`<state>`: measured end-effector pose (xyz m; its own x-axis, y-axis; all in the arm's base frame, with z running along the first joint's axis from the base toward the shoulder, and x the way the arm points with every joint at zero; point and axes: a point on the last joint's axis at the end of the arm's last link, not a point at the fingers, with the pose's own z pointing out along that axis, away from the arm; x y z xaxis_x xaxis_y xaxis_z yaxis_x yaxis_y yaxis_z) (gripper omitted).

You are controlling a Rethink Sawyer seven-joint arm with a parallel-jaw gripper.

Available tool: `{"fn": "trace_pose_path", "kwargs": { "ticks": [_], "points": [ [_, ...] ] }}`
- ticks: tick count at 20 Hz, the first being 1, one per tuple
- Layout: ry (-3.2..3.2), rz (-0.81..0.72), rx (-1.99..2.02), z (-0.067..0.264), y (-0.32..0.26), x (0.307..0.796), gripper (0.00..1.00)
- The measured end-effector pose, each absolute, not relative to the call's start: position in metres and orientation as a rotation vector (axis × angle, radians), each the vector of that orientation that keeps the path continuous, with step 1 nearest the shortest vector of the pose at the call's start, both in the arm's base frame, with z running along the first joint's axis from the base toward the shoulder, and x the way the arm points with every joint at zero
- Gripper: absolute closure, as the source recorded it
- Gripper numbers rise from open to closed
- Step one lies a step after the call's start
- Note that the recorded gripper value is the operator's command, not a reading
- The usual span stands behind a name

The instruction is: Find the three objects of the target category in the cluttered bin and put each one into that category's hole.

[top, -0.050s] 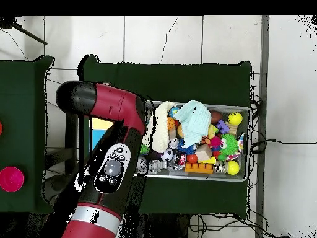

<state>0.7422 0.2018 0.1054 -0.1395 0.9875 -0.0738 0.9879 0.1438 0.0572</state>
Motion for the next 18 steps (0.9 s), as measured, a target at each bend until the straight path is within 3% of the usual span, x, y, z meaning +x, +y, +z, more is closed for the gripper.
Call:
{"fn": "trace_pose_path", "kwargs": {
  "ticks": [10, 18],
  "points": [
    [2.329, 0.002, 1.98, 0.126, 0.228, 0.721, 1.0],
    [2.298, 0.0, 2.001, 0.106, 0.215, 0.716, 1.0]
  ]
}}
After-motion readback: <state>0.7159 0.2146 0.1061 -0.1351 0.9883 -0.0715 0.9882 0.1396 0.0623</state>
